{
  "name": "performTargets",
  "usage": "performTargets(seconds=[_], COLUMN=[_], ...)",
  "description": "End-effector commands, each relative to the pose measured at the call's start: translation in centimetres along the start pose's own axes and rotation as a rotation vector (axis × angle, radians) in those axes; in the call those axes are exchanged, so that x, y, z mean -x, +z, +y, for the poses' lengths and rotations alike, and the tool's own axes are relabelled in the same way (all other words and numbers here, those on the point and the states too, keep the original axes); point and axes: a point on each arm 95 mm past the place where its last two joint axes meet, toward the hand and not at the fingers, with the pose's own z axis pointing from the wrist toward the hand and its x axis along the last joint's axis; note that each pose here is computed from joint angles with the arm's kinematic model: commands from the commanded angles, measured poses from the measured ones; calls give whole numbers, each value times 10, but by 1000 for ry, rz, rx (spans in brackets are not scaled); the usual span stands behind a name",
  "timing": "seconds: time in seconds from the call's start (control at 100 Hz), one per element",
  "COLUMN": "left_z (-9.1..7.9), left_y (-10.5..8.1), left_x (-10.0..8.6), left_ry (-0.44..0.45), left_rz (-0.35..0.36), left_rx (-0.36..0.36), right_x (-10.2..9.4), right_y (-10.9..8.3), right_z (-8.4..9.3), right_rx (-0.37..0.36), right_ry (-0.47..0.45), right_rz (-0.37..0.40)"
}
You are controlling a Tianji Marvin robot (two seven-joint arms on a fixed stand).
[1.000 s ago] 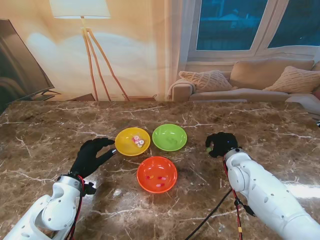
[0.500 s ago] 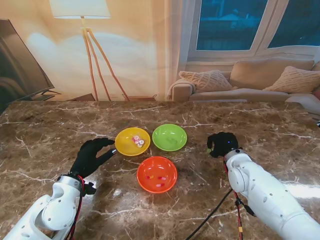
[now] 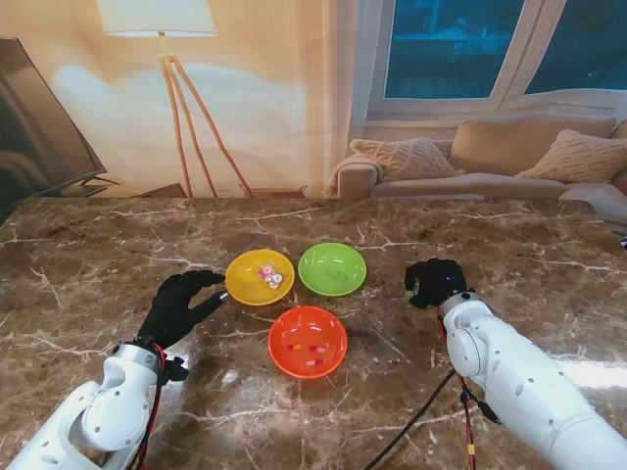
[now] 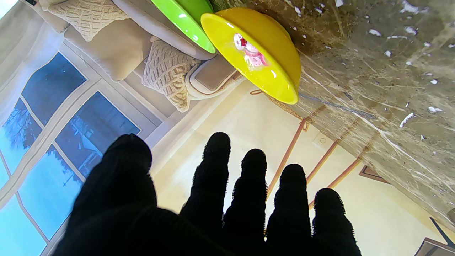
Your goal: Portion candies into small dishes
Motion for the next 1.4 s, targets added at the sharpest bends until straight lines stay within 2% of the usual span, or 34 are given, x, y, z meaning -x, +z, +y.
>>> performTargets(seconds=[0.0, 0.99, 1.39], left_z=[2, 2, 2], left_y=[-1, -2, -2], left_x=[1, 1, 1], left_ry=[0, -1, -2], left_rz=[-5, -8, -6], left_rx=[7, 6, 6], right_x=[-1, -5, -2], right_y=[-3, 1, -3], right_z=[-8, -12, -6], right_rx=[-27, -25, 25], right_ry=[2, 27, 47], right_rz=[-3, 21, 25])
